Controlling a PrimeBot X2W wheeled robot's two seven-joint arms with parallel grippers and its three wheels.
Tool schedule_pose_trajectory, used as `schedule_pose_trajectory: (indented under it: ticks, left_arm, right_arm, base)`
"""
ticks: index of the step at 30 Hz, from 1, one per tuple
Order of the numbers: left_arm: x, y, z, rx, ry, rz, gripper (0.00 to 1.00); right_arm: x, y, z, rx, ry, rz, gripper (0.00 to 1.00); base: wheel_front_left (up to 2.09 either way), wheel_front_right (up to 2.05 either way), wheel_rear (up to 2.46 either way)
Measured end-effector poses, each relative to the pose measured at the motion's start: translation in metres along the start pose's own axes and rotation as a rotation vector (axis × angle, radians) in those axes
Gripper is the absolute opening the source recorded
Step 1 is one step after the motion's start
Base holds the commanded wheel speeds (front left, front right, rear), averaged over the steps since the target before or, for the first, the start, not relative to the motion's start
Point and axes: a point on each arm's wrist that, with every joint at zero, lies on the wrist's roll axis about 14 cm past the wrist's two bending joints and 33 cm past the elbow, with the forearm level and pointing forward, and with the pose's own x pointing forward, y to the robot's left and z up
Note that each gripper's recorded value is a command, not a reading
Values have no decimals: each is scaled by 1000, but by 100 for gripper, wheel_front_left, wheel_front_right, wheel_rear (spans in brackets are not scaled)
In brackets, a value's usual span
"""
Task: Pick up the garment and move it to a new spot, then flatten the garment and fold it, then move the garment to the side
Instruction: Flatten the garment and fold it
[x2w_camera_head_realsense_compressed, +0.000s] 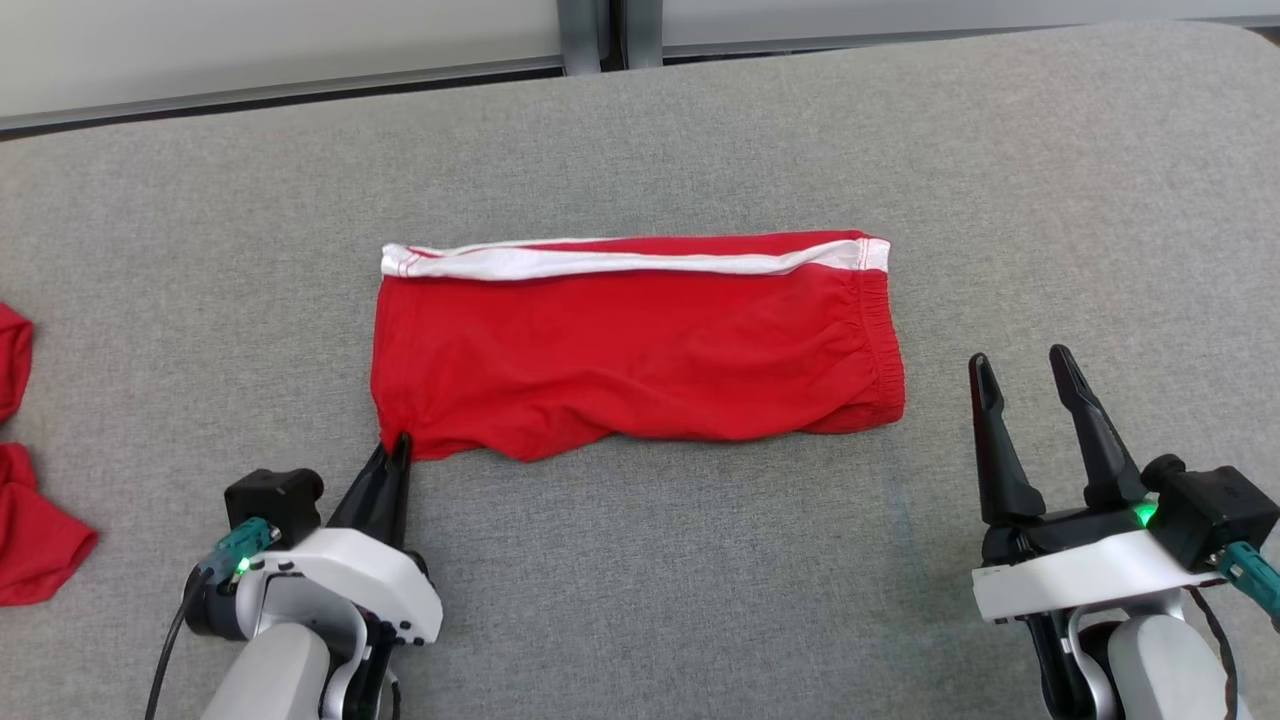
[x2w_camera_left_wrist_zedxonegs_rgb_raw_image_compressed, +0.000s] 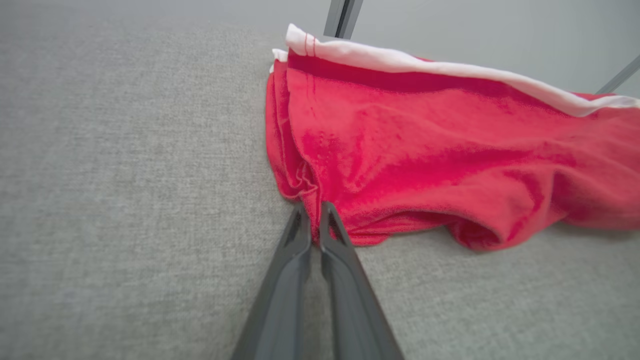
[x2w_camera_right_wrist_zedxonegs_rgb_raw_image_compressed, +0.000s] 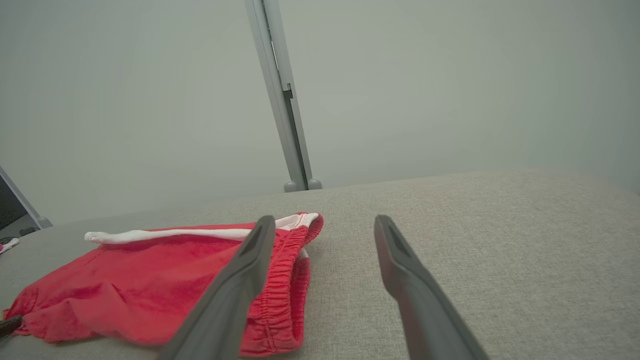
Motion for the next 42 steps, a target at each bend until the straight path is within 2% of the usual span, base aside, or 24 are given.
schedule_pose_trajectory:
  ticks: [1, 2, 7, 13, 18, 26, 42]
  left_arm:
    - [-3, 2, 0, 9, -3, 9, 66]
    - [-6, 2, 2, 11, -11, 15, 100]
    - [-13, 0, 29, 36, -135, 39, 100]
    - [-30, 0, 90, 86, -361, 87, 100]
    - [-52, 3, 125, 140, -484, 110, 100]
    - [-76, 6, 115, 204, -472, 121, 100]
    - [-76, 11, 105, 198, -435, 138, 100]
  right_arm:
    - [-1, 1, 1, -1, 0, 2, 100]
    - [-1, 1, 2, -3, 0, 3, 100]
    - [-2, 3, 6, -21, 1, 13, 100]
    - [-5, 2, 11, -54, 9, 19, 100]
    - [-6, 6, 19, -81, 8, 37, 100]
    - [-17, 5, 22, -106, 19, 34, 100]
    - [-14, 6, 21, -103, 27, 32, 100]
  base:
    - [0, 0, 0]
    - [0, 0, 0]
    - [0, 0, 0]
    - [0, 0, 0]
    - [0, 0, 0]
    - [0, 0, 0]
    - [0, 0, 0]
